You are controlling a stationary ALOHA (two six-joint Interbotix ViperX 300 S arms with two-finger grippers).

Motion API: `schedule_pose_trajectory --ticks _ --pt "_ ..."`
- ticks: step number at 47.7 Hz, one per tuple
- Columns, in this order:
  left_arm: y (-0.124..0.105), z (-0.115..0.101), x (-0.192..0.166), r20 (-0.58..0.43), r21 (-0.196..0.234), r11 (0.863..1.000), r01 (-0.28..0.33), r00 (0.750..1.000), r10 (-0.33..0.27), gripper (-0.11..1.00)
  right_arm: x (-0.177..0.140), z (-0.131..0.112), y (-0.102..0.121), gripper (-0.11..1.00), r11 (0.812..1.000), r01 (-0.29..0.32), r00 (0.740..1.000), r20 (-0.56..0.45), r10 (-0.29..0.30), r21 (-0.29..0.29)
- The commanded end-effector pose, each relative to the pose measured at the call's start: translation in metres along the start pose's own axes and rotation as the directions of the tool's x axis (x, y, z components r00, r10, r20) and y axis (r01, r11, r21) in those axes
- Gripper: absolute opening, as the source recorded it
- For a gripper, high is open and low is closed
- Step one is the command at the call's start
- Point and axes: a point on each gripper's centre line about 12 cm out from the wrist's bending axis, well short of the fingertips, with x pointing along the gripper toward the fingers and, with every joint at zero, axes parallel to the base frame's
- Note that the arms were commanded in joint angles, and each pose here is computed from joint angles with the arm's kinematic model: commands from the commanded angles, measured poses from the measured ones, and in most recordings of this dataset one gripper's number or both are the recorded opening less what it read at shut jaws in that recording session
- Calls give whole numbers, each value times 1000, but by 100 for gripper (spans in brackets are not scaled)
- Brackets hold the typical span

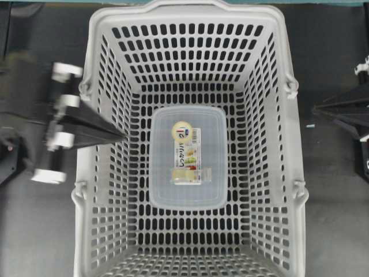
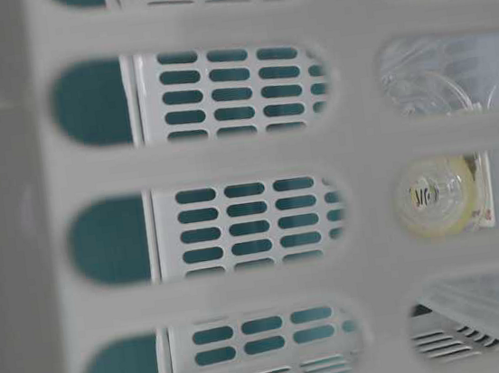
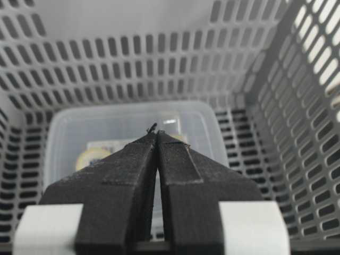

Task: Pick up the tape dispenser from the shopping basket with the left arm.
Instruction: 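Move the open left gripper over the basket toward the tape dispenser, then lower the open left gripper into the basket around the tape dispenser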

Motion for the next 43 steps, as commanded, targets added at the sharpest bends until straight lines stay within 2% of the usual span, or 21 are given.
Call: schedule_pose_trajectory --ticks 1,5,15,20,24,29,35,38,43 --pt "-2 14 17 -60 5 1000 1 998 -1 0 2 6 -1 4 1000 5 1000 11 -5 9" --pt "-2 14 34 -128 -1 1000 0 992 0 0 2 5 -1 14 1000 7 1000 5 -7 16" --pt "-3 12 73 -278 1 1000 -4 961 4 0 1 5 -1 57 1000 7 1000 -8 -7 18" --pt "-4 7 89 -334 0 1000 -5 943 5 3 -1 5 -1 68 1000 7 1000 -4 -7 18" --pt "-6 4 100 -374 -3 1000 -4 928 3 23 -1 6 -1 68 1000 7 1000 -1 -7 16" --pt "-10 -2 114 -432 -23 1000 -9 902 -1 53 -2 6 -1 68 1000 7 1000 -3 -7 16" --pt "-12 -13 134 -507 -66 997 -39 862 1 84 -2 5 -1 68 1000 7 1000 -4 -7 16" --pt "-14 -17 142 -528 -81 995 -50 849 0 90 -2 4 -1 68 1000 7 1000 -6 -7 16" --pt "-17 -25 154 -551 -89 995 -55 835 -3 89 -2 3 -1 68 1000 7 1000 -8 -7 16"
